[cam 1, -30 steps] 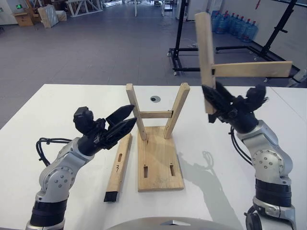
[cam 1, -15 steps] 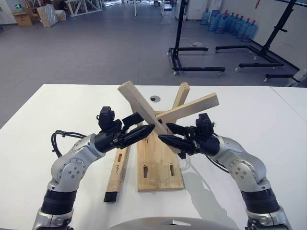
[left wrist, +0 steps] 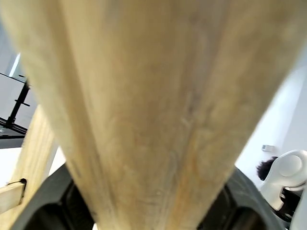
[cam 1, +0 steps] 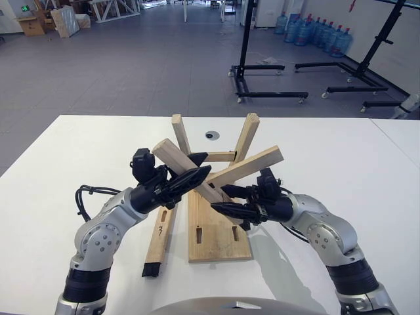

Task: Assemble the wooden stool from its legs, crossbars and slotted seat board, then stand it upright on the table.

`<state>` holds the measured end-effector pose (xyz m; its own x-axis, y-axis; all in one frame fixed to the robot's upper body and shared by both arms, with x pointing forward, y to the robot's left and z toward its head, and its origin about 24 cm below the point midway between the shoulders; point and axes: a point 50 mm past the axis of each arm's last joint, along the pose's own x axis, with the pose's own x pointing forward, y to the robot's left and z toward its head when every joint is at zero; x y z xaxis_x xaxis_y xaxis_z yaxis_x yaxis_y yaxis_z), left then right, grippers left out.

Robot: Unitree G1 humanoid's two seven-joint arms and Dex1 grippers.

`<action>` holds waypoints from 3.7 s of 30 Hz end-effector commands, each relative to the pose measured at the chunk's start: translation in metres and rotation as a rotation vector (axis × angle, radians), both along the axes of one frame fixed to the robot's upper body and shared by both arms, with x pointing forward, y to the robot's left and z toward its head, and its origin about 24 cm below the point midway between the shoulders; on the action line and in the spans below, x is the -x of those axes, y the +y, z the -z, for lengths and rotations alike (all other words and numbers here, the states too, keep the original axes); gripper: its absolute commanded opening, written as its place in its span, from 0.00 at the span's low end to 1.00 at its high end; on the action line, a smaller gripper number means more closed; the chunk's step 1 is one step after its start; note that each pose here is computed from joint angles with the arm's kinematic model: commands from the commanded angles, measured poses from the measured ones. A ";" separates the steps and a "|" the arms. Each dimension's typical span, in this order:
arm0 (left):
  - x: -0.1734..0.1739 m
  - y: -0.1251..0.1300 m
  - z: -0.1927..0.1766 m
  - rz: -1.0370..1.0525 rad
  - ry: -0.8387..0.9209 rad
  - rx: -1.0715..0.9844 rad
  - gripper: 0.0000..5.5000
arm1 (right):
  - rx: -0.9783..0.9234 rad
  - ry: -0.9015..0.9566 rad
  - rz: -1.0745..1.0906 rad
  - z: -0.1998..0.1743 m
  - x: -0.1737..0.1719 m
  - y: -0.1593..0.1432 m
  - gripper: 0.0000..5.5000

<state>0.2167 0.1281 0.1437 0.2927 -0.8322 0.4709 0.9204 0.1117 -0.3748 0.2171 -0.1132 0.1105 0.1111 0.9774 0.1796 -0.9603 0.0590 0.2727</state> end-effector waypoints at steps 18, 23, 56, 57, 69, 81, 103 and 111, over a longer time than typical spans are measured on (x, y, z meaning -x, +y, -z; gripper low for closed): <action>-0.004 0.011 0.002 -0.031 -0.053 -0.046 0.38 | 0.140 0.077 0.197 0.019 -0.007 -0.033 0.61; -0.006 0.037 -0.007 -0.145 -0.110 -0.116 0.38 | 0.210 0.099 0.272 0.014 0.004 -0.071 0.61; -0.005 0.040 0.002 0.173 -0.090 -0.671 0.38 | 0.341 0.061 0.473 -0.005 -0.017 -0.122 0.61; -0.007 0.039 0.004 0.166 -0.088 -0.677 0.38 | 0.340 0.061 0.473 -0.005 -0.018 -0.122 0.61; -0.007 0.041 0.009 0.163 -0.317 -0.884 0.38 | 0.305 0.035 0.499 -0.006 -0.024 -0.115 0.61; -0.006 0.047 0.031 0.149 -0.230 -0.850 0.51 | 0.232 0.025 0.544 -0.015 -0.035 -0.118 0.61; 0.047 0.075 0.044 -0.156 -0.025 -1.028 0.81 | 0.225 0.073 0.642 -0.001 -0.010 -0.120 0.61; 0.047 0.047 0.082 -0.353 0.206 -1.211 0.81 | 0.229 0.101 0.657 0.005 0.006 -0.112 0.61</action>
